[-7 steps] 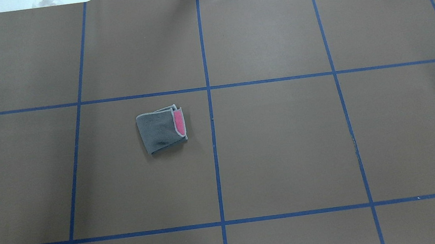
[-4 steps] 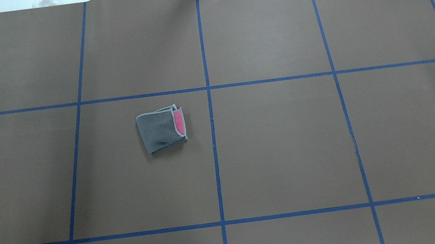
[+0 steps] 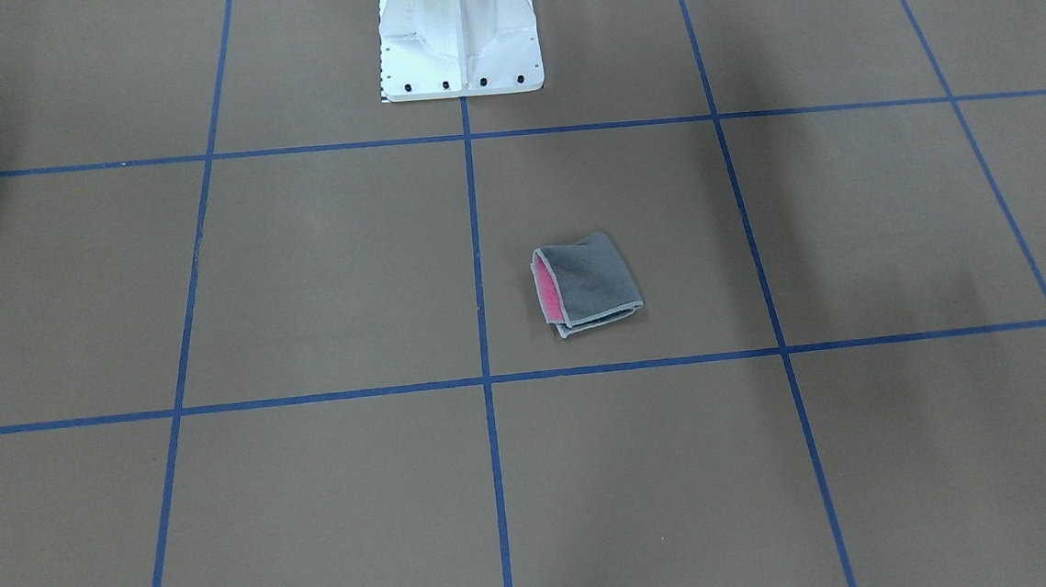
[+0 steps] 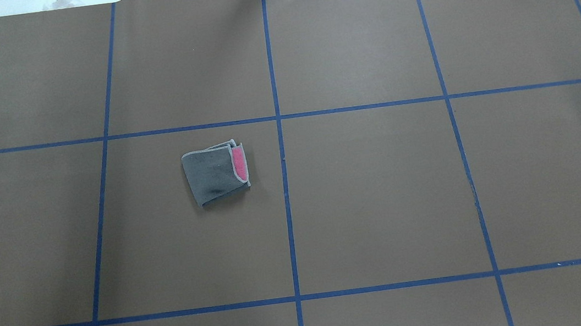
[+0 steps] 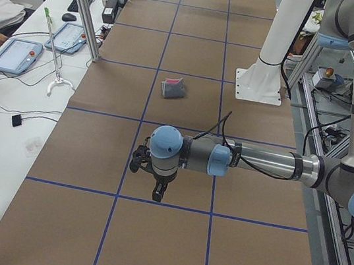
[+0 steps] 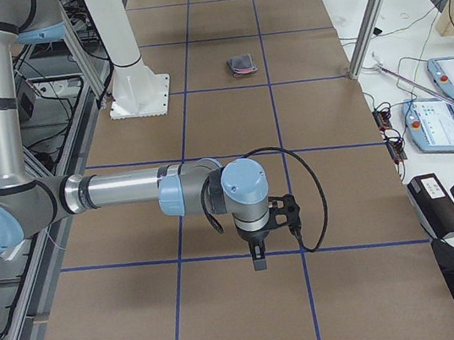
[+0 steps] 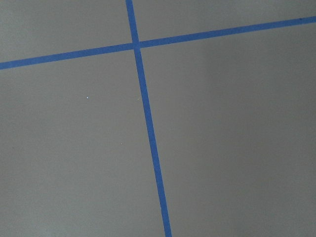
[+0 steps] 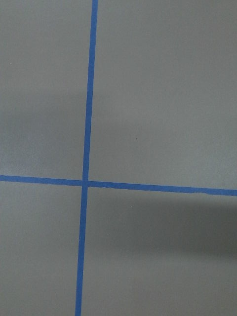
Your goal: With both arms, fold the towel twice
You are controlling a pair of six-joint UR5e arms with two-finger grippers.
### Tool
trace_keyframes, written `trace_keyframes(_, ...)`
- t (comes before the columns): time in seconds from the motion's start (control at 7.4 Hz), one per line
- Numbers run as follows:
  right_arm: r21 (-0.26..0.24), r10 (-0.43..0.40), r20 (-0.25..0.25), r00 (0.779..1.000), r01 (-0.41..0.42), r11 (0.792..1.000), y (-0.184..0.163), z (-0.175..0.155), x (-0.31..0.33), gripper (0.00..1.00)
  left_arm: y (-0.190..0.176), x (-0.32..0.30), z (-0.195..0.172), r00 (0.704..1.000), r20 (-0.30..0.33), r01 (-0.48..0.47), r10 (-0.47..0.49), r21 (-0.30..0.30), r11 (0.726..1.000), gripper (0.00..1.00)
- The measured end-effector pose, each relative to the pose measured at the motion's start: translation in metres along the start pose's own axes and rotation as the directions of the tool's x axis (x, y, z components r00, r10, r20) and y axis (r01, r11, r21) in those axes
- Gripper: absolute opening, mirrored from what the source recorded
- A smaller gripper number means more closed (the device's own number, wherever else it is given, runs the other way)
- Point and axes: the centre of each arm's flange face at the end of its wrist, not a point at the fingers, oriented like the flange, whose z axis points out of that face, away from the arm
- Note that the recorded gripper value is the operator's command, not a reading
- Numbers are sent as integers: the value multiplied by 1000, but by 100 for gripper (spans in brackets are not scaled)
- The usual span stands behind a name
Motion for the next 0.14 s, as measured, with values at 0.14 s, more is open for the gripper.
trace_keyframes(0.14,-2,1,0,1000,-1,1000,1,1,1,100,0,0,0,1000,0,1,-1,-1,1000,100)
